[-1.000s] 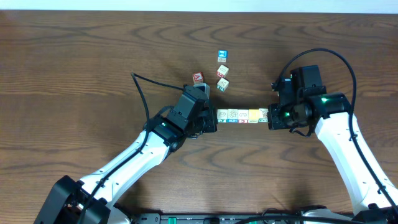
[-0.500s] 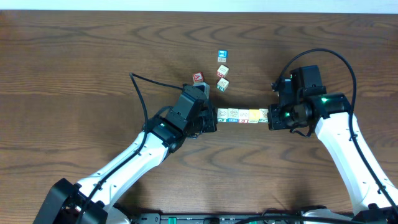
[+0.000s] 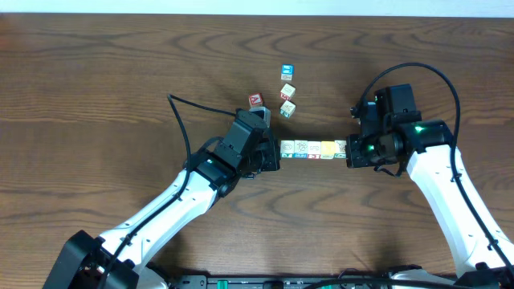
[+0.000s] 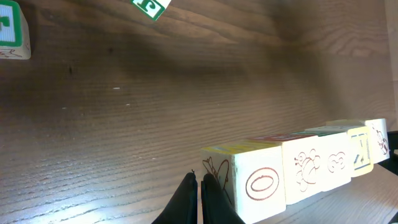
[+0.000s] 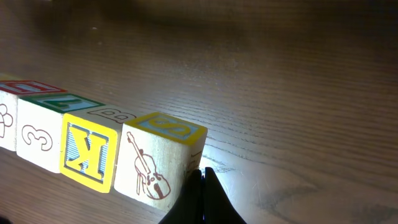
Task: Lift 5 blocks
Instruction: 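Hold the block row pinched between both grippers at O and S ends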
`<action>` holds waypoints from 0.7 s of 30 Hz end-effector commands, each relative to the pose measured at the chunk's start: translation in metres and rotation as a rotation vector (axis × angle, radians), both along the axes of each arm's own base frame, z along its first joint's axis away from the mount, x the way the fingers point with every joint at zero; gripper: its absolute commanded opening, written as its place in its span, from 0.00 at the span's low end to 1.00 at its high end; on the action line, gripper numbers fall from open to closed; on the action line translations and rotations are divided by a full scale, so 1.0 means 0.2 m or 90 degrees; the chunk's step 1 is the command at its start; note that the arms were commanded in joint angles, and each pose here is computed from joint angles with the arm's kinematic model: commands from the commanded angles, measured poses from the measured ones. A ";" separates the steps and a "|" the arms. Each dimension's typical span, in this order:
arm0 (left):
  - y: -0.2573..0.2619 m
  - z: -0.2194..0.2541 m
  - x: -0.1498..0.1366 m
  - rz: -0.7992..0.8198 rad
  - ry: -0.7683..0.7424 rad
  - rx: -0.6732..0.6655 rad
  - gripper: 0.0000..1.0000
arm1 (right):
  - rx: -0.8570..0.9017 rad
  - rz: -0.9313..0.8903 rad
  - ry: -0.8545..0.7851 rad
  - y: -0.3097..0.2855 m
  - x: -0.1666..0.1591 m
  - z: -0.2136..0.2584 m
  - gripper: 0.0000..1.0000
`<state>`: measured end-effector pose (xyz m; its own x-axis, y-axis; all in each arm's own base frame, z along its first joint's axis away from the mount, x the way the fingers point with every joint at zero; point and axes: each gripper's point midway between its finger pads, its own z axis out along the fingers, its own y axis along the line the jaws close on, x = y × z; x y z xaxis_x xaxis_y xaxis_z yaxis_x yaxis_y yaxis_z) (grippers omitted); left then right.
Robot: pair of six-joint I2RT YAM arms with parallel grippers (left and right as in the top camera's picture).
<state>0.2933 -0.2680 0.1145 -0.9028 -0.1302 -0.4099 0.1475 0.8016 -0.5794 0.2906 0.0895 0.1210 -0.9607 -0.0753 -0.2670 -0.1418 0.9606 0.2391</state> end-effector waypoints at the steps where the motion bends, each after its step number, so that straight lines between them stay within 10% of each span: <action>1: -0.23 0.31 -0.07 -0.111 -0.036 -0.122 0.07 | 0.179 0.113 -0.002 0.33 -0.08 0.16 0.01; 21: -0.22 0.29 -0.08 -0.110 -0.026 -0.108 0.07 | 0.179 0.113 -0.002 0.33 -0.08 0.16 0.01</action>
<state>0.2900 -0.2658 0.1108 -0.9100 -0.1215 -0.3964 0.1404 0.8094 -0.5702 0.2902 0.0918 0.1216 -0.9608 -0.0757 -0.2666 -0.1452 0.9568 0.2518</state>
